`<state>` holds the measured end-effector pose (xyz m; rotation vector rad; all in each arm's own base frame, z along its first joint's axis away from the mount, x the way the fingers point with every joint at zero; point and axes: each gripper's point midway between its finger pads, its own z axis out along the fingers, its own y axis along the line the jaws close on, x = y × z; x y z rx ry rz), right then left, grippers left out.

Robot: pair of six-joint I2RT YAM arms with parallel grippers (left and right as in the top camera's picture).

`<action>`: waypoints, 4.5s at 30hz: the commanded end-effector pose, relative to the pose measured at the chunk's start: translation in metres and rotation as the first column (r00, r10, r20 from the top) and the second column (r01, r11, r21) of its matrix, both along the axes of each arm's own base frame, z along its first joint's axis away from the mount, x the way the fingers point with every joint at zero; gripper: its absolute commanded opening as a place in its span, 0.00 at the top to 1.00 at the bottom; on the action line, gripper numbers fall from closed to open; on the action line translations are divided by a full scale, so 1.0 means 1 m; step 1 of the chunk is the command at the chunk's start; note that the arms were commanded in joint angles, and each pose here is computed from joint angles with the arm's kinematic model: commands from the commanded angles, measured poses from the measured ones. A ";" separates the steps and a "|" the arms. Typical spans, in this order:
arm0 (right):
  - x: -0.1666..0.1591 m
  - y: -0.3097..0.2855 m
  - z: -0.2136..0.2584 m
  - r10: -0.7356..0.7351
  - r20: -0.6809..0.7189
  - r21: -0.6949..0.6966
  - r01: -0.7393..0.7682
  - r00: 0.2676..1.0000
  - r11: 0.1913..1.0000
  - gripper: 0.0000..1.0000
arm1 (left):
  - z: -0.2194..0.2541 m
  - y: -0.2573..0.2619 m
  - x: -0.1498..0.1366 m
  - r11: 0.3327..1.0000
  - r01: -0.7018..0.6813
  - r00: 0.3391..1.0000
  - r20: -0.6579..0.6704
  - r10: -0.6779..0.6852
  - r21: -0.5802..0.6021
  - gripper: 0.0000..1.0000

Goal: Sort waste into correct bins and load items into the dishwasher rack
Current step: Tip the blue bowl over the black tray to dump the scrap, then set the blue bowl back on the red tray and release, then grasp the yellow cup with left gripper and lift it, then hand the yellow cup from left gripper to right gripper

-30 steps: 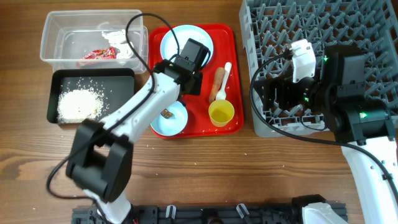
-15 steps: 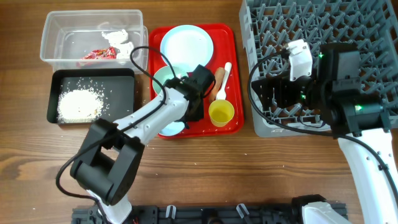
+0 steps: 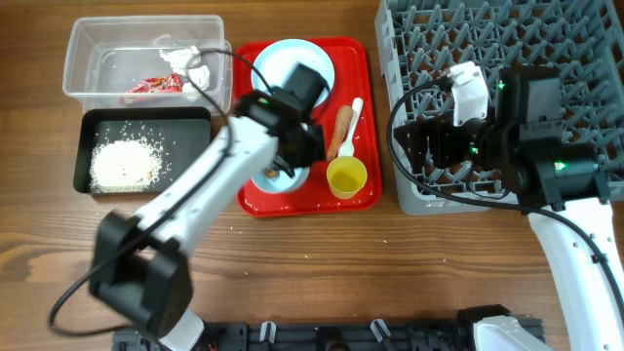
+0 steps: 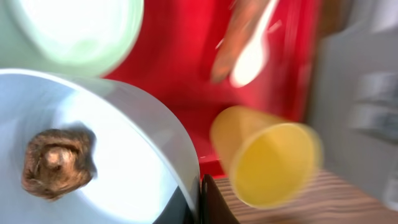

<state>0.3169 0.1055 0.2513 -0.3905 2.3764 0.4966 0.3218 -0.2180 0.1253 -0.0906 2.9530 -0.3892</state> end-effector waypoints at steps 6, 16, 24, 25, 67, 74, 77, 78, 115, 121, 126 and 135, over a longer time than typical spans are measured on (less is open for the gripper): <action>0.004 0.001 0.005 -0.001 0.015 0.006 0.001 1.000 1.000 0.00 | 0.061 0.126 0.065 0.955 -0.127 0.978 0.128 0.166 -0.266 0.96; 0.005 0.002 0.006 0.000 0.022 0.007 0.000 1.000 1.000 0.00 | 0.073 0.280 0.087 0.504 -0.203 0.906 0.035 0.423 -0.839 0.96; 0.005 0.002 0.005 -0.001 0.017 0.007 0.000 1.000 1.000 0.00 | 0.065 0.307 0.091 0.159 -0.200 0.890 -0.112 0.442 -0.967 0.96; 0.004 0.002 0.005 -0.001 0.016 0.007 0.001 1.000 1.000 0.00 | 0.064 0.307 0.092 0.157 -0.202 0.890 -0.115 0.442 -0.967 0.96; 0.008 -0.005 0.004 -0.046 0.015 -0.013 0.046 0.999 0.999 0.00 | -0.032 0.026 -0.011 0.926 0.072 0.982 0.136 -0.130 0.370 0.96; 0.006 -0.006 0.002 -0.047 0.007 -0.015 0.047 0.999 0.999 0.00 | -0.059 0.024 -0.011 0.935 0.065 0.978 0.162 -0.129 0.349 0.96; 0.006 -0.006 0.002 -0.047 0.004 -0.015 0.047 0.999 0.999 0.00 | -0.070 0.028 -0.019 0.933 0.077 0.982 0.135 -0.132 0.351 0.95; 0.006 -0.006 0.002 -0.047 0.005 -0.015 0.047 0.999 0.999 0.00 | -0.072 0.029 -0.021 0.932 0.079 0.983 0.129 -0.133 0.355 0.94; 0.002 -0.006 -0.002 -0.048 -0.021 -0.017 0.048 0.999 0.999 0.00 | -0.064 -0.061 0.000 0.964 0.265 0.957 0.112 -0.267 0.034 0.96; 0.007 0.005 0.008 -0.029 0.003 0.057 0.028 1.000 0.998 0.00 | -0.014 -0.052 0.011 0.943 0.220 0.974 0.104 -0.200 -0.248 0.96; 0.015 0.034 0.019 0.086 0.029 0.203 -0.090 0.996 0.975 0.00 | 0.056 -0.029 0.026 0.767 0.193 0.981 0.110 -0.158 -0.612 0.96; 0.027 0.094 0.024 0.418 0.111 0.510 -0.413 0.901 0.755 0.01 | 0.124 -0.004 0.027 0.441 0.261 0.961 0.187 -0.204 -0.859 0.96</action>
